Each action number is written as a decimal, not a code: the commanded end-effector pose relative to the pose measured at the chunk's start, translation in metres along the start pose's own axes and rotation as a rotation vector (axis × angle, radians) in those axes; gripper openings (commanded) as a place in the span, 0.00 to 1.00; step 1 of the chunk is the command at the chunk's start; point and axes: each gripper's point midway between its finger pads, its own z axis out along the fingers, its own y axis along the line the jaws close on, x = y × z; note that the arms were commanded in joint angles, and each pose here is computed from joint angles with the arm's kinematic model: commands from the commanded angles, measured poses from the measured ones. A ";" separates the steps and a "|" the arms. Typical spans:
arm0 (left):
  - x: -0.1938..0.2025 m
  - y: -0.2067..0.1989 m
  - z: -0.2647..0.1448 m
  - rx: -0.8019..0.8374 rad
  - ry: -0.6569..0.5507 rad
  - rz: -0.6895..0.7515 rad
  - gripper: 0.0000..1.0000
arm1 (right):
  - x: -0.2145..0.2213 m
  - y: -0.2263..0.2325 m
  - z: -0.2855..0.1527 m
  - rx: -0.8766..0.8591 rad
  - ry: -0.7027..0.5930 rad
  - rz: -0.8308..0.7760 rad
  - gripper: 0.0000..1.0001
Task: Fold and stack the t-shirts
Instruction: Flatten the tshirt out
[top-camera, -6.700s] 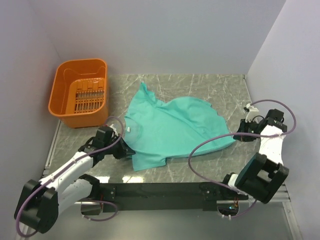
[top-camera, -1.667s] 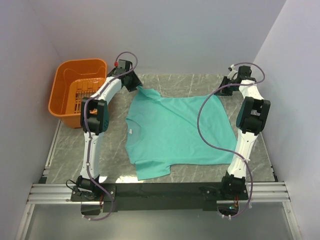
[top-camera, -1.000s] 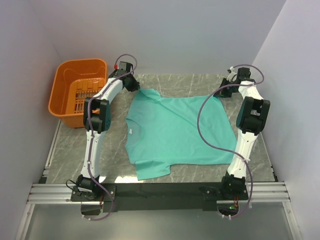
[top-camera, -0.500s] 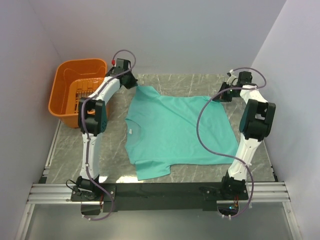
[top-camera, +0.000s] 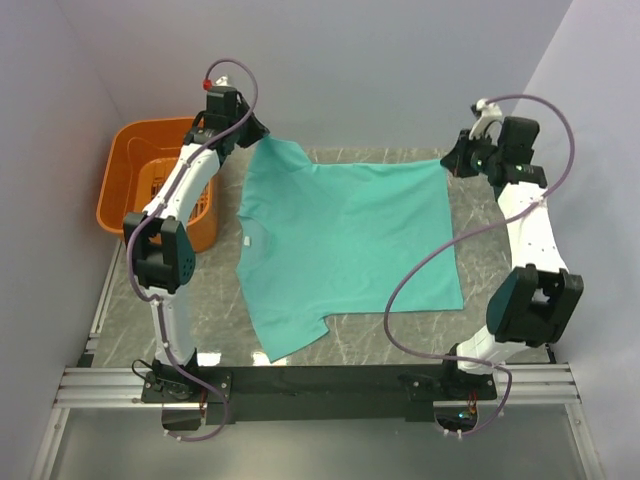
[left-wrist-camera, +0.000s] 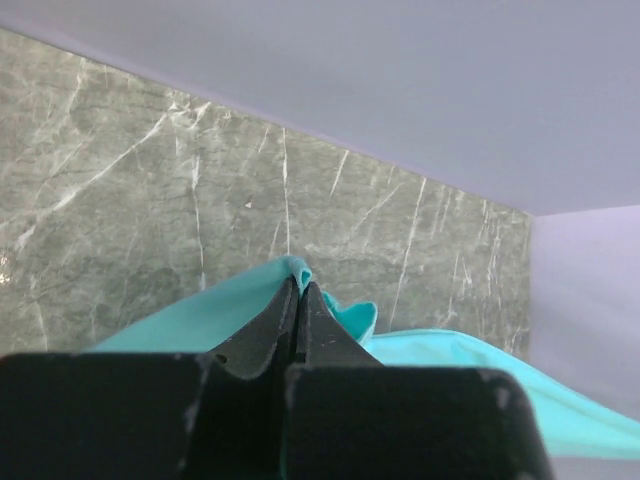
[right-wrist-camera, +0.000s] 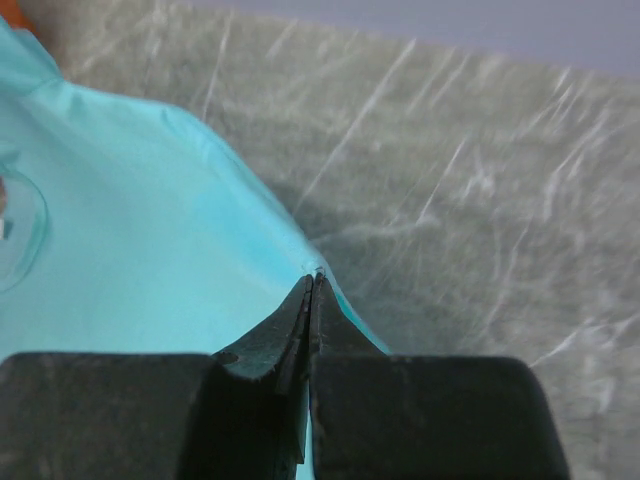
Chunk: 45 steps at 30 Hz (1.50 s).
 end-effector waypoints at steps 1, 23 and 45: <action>-0.037 -0.034 -0.032 0.101 -0.075 0.027 0.00 | -0.073 0.010 -0.038 0.086 -0.168 -0.118 0.00; -0.159 -0.164 -0.403 0.520 -0.646 0.084 0.00 | -0.234 0.200 -0.402 0.249 -0.931 -0.383 0.00; -0.134 -0.147 -0.327 0.504 -0.510 0.047 0.01 | -0.181 0.144 -0.301 0.210 -0.743 -0.250 0.00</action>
